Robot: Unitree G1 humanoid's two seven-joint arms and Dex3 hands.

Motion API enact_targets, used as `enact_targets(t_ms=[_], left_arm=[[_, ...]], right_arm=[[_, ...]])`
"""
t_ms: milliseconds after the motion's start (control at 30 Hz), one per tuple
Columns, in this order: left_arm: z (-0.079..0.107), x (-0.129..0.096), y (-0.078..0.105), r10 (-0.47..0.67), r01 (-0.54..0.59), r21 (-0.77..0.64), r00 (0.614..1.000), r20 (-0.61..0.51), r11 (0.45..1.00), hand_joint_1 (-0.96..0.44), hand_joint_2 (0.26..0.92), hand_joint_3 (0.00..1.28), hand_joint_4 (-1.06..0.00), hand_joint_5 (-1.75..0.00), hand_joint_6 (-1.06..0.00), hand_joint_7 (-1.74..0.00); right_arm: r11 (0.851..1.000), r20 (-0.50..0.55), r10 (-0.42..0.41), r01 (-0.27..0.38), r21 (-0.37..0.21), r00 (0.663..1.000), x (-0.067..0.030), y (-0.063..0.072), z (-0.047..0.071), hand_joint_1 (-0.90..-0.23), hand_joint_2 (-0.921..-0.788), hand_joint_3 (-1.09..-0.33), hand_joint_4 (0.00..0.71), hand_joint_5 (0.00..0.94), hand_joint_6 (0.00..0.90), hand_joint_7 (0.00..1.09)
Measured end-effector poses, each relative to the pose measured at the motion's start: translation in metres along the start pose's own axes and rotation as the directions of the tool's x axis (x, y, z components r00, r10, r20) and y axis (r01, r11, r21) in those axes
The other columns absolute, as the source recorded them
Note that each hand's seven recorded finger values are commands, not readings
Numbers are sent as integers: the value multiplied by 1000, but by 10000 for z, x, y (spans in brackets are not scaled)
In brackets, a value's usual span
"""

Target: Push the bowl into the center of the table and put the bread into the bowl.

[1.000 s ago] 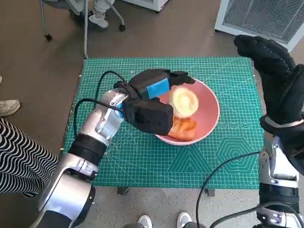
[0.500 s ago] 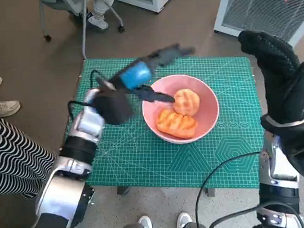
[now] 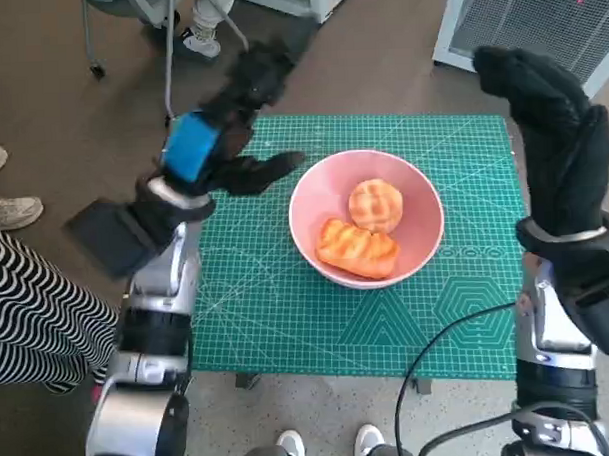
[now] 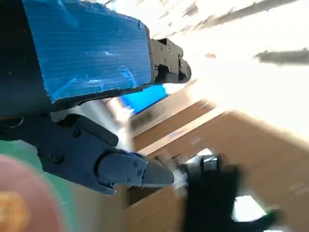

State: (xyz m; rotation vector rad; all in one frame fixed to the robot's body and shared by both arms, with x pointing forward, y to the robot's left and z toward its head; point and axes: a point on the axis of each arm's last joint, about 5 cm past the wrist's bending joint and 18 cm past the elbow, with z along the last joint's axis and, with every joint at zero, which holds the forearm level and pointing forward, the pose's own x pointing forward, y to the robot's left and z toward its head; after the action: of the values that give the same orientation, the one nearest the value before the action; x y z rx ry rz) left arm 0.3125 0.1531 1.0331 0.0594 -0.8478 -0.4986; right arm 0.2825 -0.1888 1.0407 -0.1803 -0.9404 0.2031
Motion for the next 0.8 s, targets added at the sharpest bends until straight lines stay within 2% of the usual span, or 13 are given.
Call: enact_targets(t_ms=[367,800], left_arm=[[-84,-247,-82,67,-71,-85,997,-49,994,-775,921,436,-46,-9,1,-407],[-86,-258,-81,80,-85,-100,995,-61,991,-771,921,431,-44,-7,1,-413]], right_arm=[[1000,14,26,-26,-14,1000,77,52,12,-722,-921,-736,157,0,-1,542],[999,18,39,-38,-13,999,100,66,10,-721,-921,-740,155,0,-1,540]])
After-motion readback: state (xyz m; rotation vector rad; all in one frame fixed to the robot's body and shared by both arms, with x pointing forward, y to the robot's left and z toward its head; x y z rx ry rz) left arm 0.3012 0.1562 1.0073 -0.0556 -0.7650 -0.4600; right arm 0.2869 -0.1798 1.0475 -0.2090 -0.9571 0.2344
